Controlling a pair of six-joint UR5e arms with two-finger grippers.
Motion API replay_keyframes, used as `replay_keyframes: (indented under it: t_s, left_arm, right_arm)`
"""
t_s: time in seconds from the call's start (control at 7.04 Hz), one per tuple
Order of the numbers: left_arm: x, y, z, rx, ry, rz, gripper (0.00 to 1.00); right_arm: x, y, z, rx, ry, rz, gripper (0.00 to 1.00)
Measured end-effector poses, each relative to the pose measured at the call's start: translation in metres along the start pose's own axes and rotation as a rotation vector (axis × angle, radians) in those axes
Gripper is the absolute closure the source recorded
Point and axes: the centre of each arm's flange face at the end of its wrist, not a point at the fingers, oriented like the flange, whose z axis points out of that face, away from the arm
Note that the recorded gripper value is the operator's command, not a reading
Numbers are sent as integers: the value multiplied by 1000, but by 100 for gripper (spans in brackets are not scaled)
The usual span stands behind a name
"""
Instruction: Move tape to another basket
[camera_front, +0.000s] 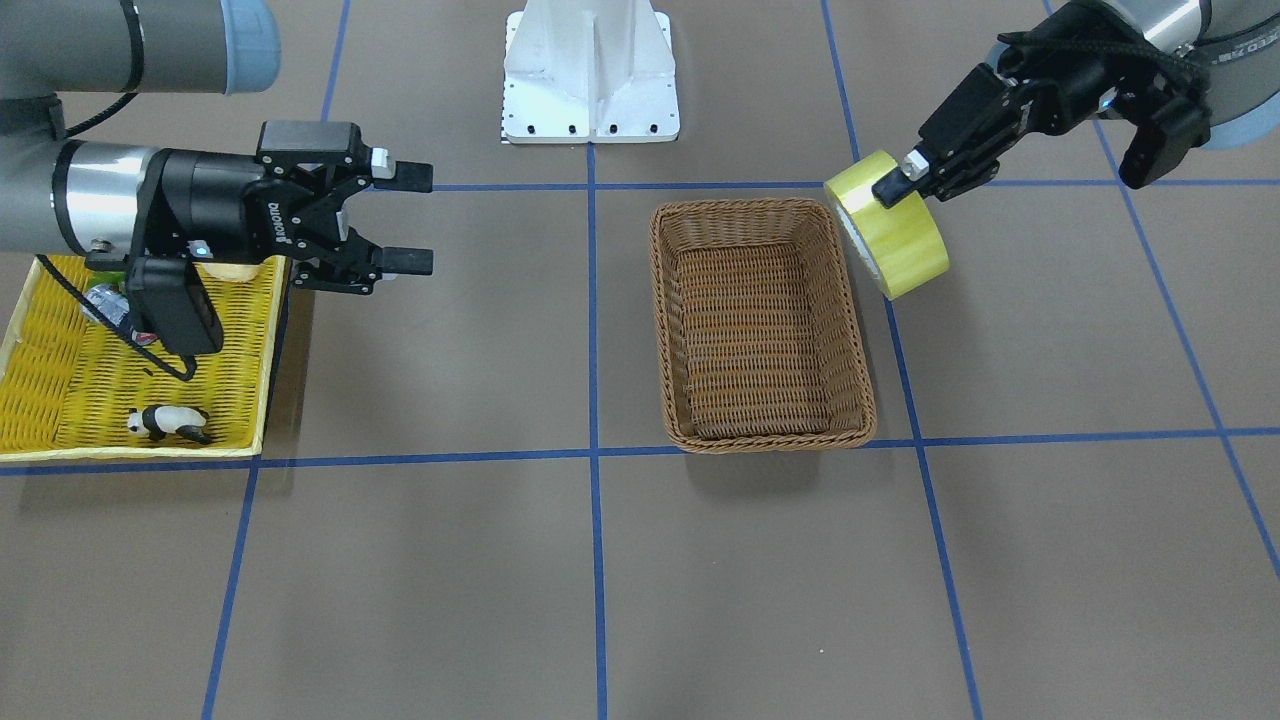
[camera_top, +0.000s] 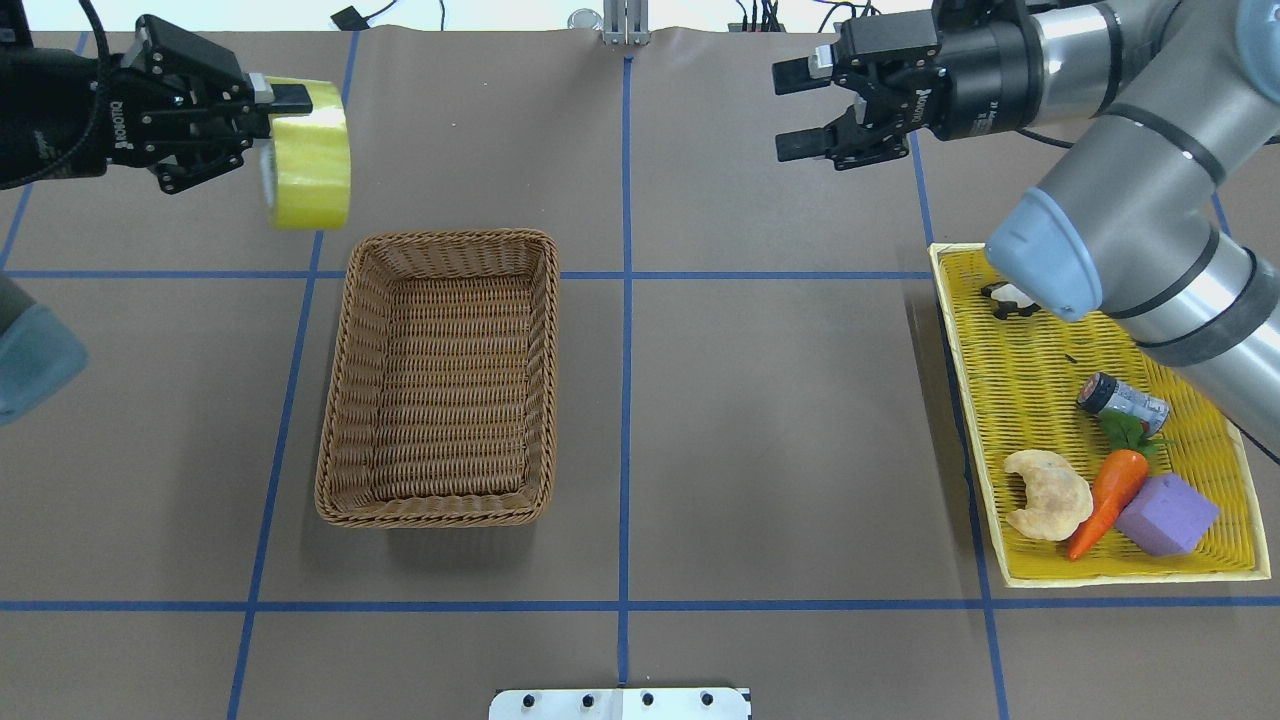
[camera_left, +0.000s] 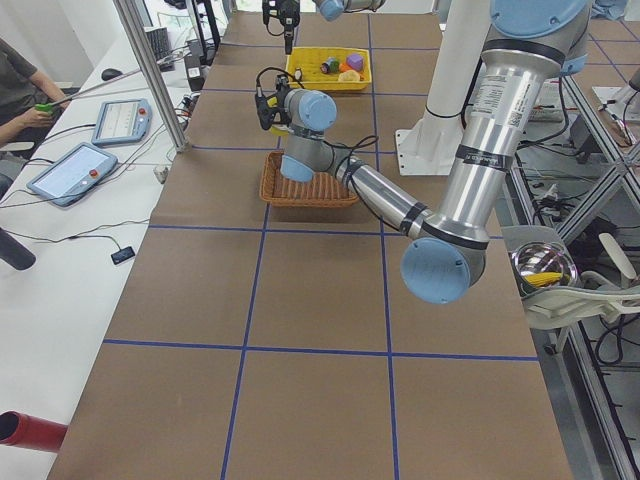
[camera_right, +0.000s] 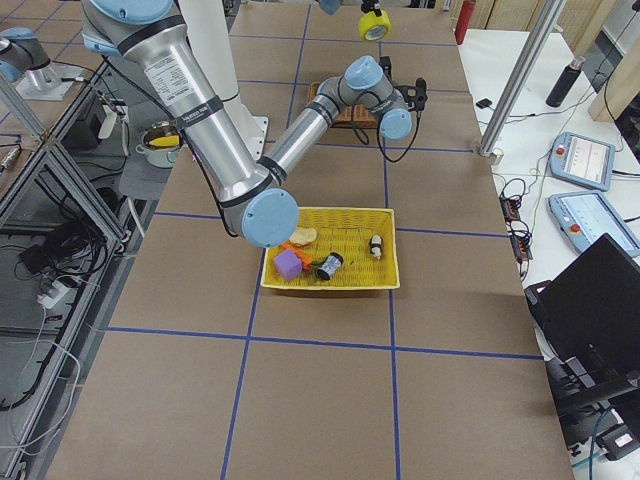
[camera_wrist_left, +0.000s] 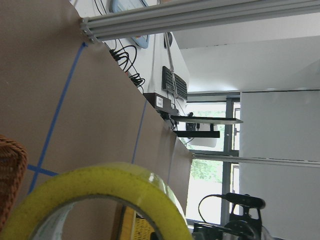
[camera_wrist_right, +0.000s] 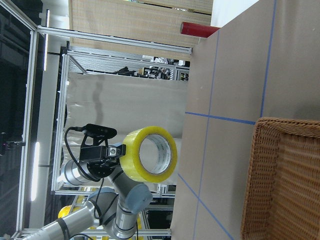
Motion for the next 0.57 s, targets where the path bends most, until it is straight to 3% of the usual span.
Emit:
replay_keyframes:
  t_s: [0.28, 0.57]
  left_arm:
    - [-18, 0, -6, 42, -172, 58, 100]
    - [-31, 7, -3, 46, -308, 48, 100]
  right_arm:
    - [12, 2, -25, 19, 103, -21, 3]
    - [24, 10, -35, 47, 198, -2, 7]
